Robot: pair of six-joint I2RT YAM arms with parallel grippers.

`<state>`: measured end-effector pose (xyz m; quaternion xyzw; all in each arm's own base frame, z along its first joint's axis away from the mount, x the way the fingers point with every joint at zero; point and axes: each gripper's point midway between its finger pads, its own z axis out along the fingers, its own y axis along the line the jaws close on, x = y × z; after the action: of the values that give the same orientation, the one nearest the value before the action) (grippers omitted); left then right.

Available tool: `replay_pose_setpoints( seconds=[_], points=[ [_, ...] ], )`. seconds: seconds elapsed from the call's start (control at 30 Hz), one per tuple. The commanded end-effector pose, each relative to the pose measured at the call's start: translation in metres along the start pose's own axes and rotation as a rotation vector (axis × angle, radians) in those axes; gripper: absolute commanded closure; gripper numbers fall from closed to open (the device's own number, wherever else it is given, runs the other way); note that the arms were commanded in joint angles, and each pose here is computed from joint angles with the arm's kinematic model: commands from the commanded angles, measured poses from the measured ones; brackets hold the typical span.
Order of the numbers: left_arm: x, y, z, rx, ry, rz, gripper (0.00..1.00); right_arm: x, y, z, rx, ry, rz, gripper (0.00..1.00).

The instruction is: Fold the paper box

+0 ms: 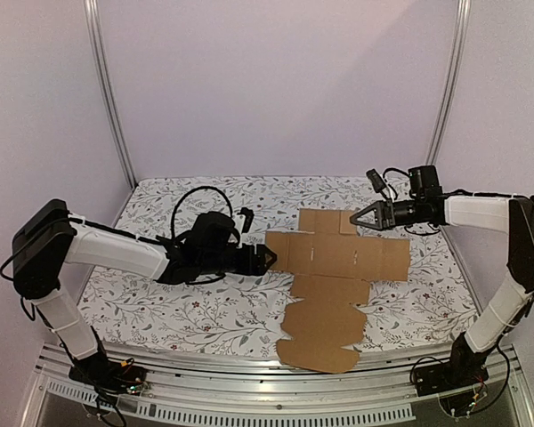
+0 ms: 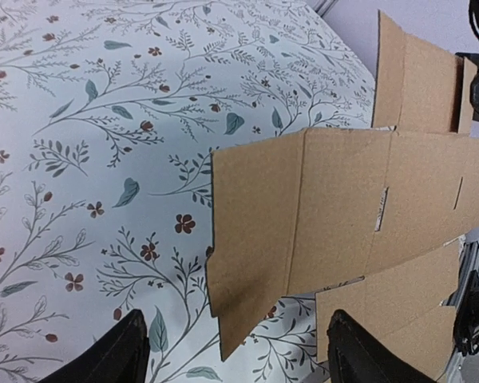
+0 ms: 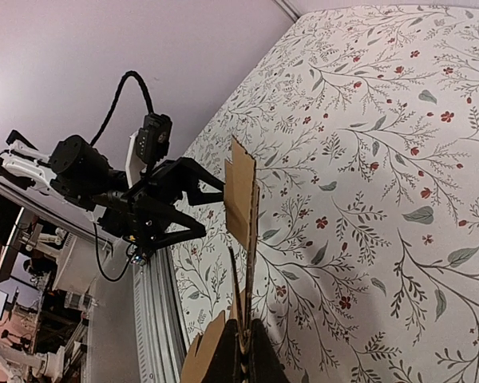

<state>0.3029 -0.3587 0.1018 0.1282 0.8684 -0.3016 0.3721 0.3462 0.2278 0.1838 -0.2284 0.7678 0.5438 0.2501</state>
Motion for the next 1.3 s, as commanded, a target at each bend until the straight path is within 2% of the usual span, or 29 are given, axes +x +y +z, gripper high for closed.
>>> replay_pose_setpoints(
  seconds=[0.0, 0.1, 0.2, 0.3, 0.37, 0.43, 0.53, 0.67, 0.87, 1.07, 1.27],
  points=[
    [0.004, -0.022, 0.001, 0.102, -0.011, 0.069, 0.25, 0.004, 0.025, -0.003, -0.033, 0.014, -0.082, 1.0],
    [0.004, -0.028, 0.001, 0.128, -0.023, 0.071, 0.27, 0.008, 0.036, -0.003, -0.04, 0.028, -0.112, 1.0],
    [0.004, -0.029, 0.002, 0.135, -0.025, 0.069, 0.37, 0.011, 0.042, -0.002, -0.037, 0.039, -0.139, 1.0],
    [0.004, -0.03, 0.002, 0.138, -0.032, 0.064, 0.53, 0.014, 0.045, 0.0, -0.025, 0.053, -0.151, 1.0],
    [0.004, -0.032, 0.001, 0.145, -0.041, 0.072, 0.69, 0.018, 0.046, 0.0, -0.006, 0.067, -0.186, 0.99],
    [0.003, -0.034, 0.0, 0.152, -0.046, 0.088, 0.86, 0.025, 0.048, 0.0, 0.016, 0.103, -0.197, 0.92],
    [0.004, -0.037, -0.003, 0.144, -0.046, 0.146, 1.0, 0.034, 0.052, -0.001, 0.043, 0.174, -0.257, 0.79],
    [0.002, -0.032, -0.01, 0.07, -0.044, 0.278, 1.0, 0.037, 0.063, -0.008, 0.052, 0.273, -0.292, 0.61],
    [0.001, -0.038, -0.023, 0.038, -0.015, 0.454, 1.0, 0.026, 0.068, -0.01, 0.154, 0.386, -0.413, 0.48],
    [-0.003, -0.047, -0.031, 0.015, -0.028, 0.548, 1.0, 0.029, 0.07, 0.007, 0.234, 0.558, -0.533, 0.45],
    [-0.007, -0.055, -0.04, 0.001, -0.057, 0.61, 1.0, 0.031, 0.053, 0.014, 0.271, 0.615, -0.55, 0.44]
  ],
)
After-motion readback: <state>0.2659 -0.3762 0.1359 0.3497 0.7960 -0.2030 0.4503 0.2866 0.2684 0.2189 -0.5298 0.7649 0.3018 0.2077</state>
